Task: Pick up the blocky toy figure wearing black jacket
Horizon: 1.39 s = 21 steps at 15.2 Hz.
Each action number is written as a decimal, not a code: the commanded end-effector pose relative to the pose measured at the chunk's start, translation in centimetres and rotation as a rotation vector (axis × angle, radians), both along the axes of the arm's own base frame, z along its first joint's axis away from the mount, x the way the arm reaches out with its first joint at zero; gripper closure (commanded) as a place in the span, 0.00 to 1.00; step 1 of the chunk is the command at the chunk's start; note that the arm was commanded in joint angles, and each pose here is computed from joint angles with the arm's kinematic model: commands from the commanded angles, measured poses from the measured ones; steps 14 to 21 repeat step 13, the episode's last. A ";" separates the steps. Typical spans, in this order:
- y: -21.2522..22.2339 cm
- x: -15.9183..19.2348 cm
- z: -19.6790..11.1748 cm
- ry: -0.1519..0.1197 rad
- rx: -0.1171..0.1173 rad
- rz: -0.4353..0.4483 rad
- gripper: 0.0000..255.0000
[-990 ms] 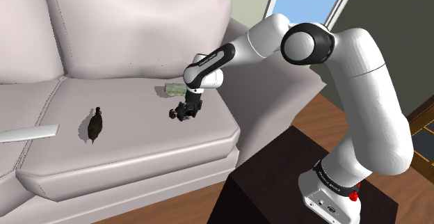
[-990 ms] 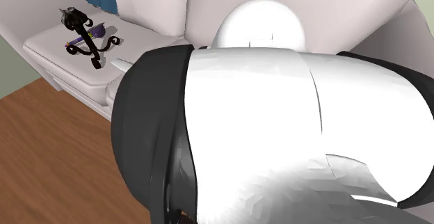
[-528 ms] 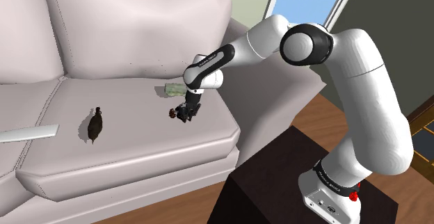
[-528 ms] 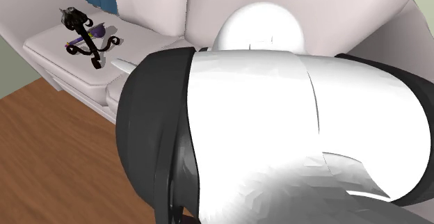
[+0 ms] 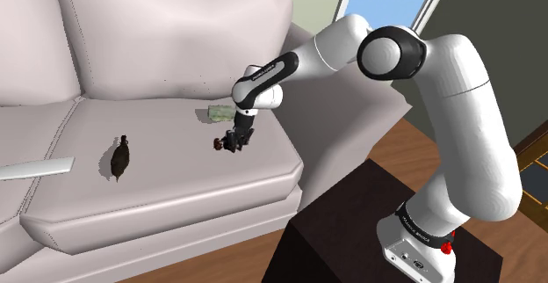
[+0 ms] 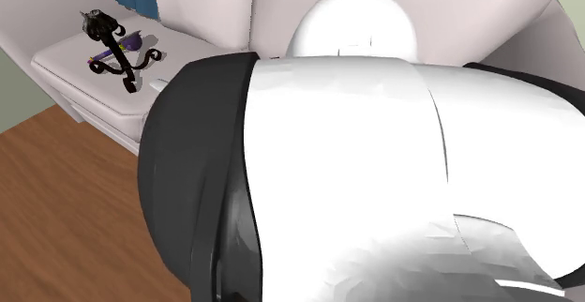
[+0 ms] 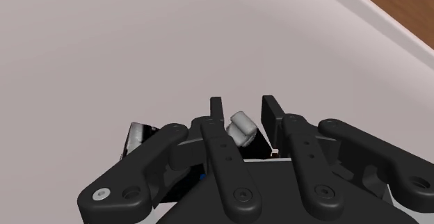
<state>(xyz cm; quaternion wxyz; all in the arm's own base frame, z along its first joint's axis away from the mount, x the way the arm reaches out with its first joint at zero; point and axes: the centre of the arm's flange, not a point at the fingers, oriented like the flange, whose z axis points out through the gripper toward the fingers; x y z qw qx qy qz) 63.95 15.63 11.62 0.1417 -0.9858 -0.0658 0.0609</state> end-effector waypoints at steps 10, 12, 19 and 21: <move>-0.1 0.0 6.0 0.000 0.000 0.000 1.00; -0.1 0.0 6.6 0.000 0.000 0.000 1.00; -0.1 0.0 6.6 0.000 0.000 0.000 1.00; -0.1 0.0 6.6 0.000 0.000 0.000 1.00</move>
